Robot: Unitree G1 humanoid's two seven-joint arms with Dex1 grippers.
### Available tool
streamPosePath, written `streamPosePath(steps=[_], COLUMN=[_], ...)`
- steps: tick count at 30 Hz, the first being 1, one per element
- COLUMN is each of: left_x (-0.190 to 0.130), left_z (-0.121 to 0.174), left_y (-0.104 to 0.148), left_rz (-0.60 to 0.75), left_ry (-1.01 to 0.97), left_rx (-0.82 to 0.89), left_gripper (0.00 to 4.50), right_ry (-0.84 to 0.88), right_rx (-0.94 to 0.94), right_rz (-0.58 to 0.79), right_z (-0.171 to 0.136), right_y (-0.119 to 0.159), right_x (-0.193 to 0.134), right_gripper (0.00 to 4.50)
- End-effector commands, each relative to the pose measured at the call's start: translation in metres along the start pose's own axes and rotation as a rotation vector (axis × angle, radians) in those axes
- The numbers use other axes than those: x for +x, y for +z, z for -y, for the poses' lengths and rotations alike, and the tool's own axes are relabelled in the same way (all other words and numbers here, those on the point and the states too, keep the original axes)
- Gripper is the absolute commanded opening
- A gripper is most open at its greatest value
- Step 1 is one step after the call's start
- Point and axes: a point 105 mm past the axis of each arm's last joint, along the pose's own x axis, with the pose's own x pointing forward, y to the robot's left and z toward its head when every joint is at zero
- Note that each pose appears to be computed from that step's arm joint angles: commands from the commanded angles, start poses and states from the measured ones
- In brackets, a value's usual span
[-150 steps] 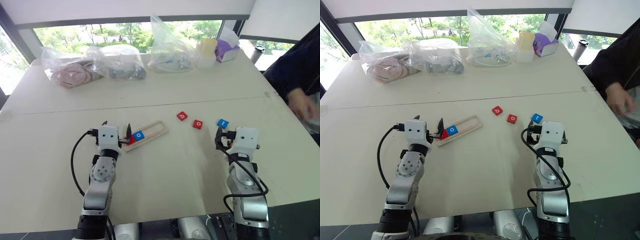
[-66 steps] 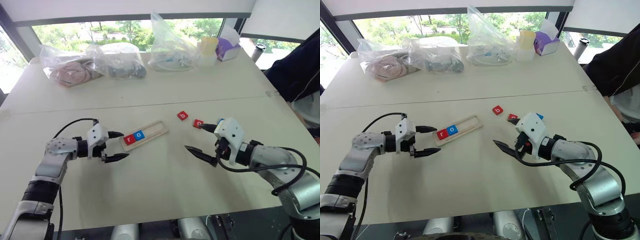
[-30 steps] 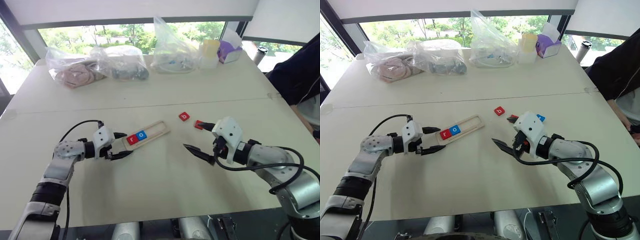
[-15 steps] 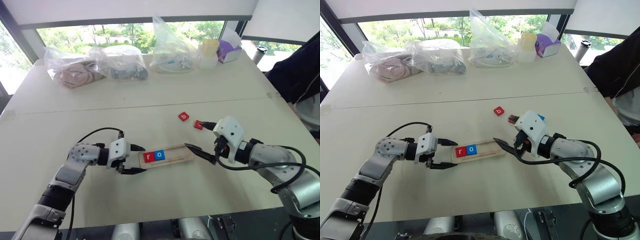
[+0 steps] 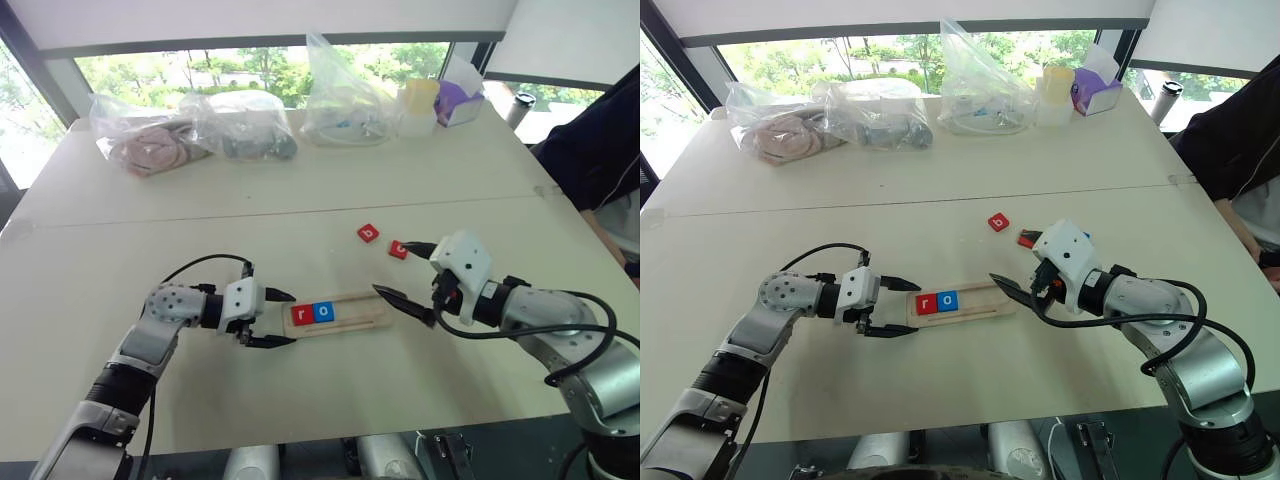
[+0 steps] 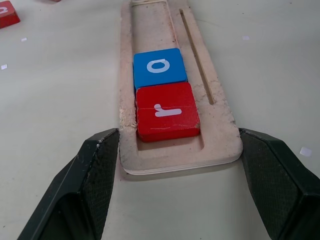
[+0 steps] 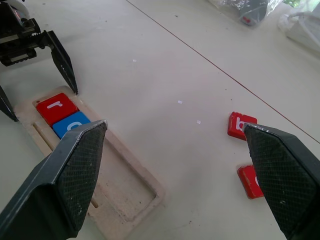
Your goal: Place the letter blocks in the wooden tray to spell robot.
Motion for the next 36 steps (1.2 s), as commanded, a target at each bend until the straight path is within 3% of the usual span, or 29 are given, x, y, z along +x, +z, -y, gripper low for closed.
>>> streamPosePath(steps=[1,11,16,19,28,33,36], left_x=[-0.003,-0.040,-0.075,-0.085,-0.072,-0.069,-0.069], left_z=[0.004,0.014,0.011,0.002,0.003,0.003,0.003], left_y=[-0.010,-0.018,-0.023,-0.012,0.020,0.026,0.027], left_rz=[-0.052,-0.121,-0.175,-0.128,0.022,0.033,0.033], left_ry=[-0.003,0.039,0.149,0.239,0.271,0.276,0.281], left_rx=[-0.052,-0.141,-0.167,-0.174,-0.204,-0.200,-0.198], left_gripper=[4.48,4.48,4.48,4.48,4.48,4.48,4.50], right_ry=[-0.012,-0.197,-0.219,-0.213,-0.234,-0.216,-0.202], right_rx=[-0.036,0.030,0.131,0.149,0.160,0.161,0.161], right_rz=[0.022,-0.040,-0.041,-0.054,-0.129,-0.158,-0.163], right_z=[0.001,0.039,0.047,0.049,0.060,0.058,0.055], right_y=[0.007,-0.013,-0.018,-0.022,-0.037,-0.041,-0.041], right_x=[0.004,0.047,0.081,0.095,0.125,0.137,0.139], right_gripper=[4.50,4.50,4.50,4.50,4.50,4.50,3.69])
